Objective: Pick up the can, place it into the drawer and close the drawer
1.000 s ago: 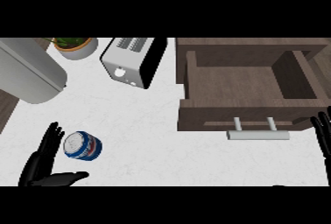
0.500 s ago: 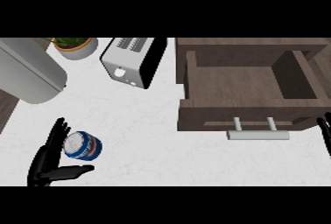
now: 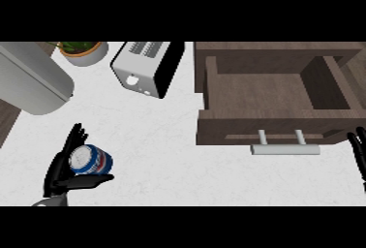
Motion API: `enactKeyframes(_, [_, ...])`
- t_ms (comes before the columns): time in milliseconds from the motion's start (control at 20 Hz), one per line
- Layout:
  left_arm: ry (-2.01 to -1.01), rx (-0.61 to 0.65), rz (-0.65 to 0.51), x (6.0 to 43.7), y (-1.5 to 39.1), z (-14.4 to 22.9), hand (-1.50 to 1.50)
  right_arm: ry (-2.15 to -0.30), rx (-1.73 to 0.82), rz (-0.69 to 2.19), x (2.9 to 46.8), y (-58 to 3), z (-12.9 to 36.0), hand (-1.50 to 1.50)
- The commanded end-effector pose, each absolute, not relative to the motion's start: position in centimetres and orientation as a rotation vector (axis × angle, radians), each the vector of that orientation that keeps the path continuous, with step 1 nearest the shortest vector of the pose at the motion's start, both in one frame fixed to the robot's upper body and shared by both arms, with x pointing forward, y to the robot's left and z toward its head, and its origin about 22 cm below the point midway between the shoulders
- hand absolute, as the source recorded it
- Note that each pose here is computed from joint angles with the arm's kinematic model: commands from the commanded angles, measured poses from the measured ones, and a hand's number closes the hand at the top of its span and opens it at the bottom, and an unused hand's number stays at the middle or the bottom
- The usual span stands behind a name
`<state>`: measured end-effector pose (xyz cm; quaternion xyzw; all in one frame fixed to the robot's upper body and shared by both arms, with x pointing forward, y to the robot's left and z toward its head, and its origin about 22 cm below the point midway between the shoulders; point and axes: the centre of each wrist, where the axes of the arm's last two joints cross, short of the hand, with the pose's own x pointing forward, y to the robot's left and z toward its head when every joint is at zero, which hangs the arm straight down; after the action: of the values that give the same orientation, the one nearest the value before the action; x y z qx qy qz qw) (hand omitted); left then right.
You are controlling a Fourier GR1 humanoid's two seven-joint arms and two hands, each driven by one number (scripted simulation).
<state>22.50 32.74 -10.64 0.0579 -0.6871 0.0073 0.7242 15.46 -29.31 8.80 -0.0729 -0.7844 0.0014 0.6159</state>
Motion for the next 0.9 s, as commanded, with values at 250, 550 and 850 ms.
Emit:
enactKeyframes(250, [-1.546, 0.080, -0.022, 23.8, 30.9, -11.5, -1.50, -1.810, -0.158, -0.009, 15.8, -28.7, 9.2, -1.50])
enactKeyframes(550, [-1.554, 0.051, -0.018, 25.2, 29.5, -10.7, 1.50, -1.807, -0.168, -0.016, 16.2, -31.3, 8.3, -1.50])
enactKeyframes(850, [-1.579, -0.054, 0.013, 24.6, 29.2, -8.9, 1.50, -1.830, -0.172, -0.030, 15.0, -29.5, 8.5, -1.50])
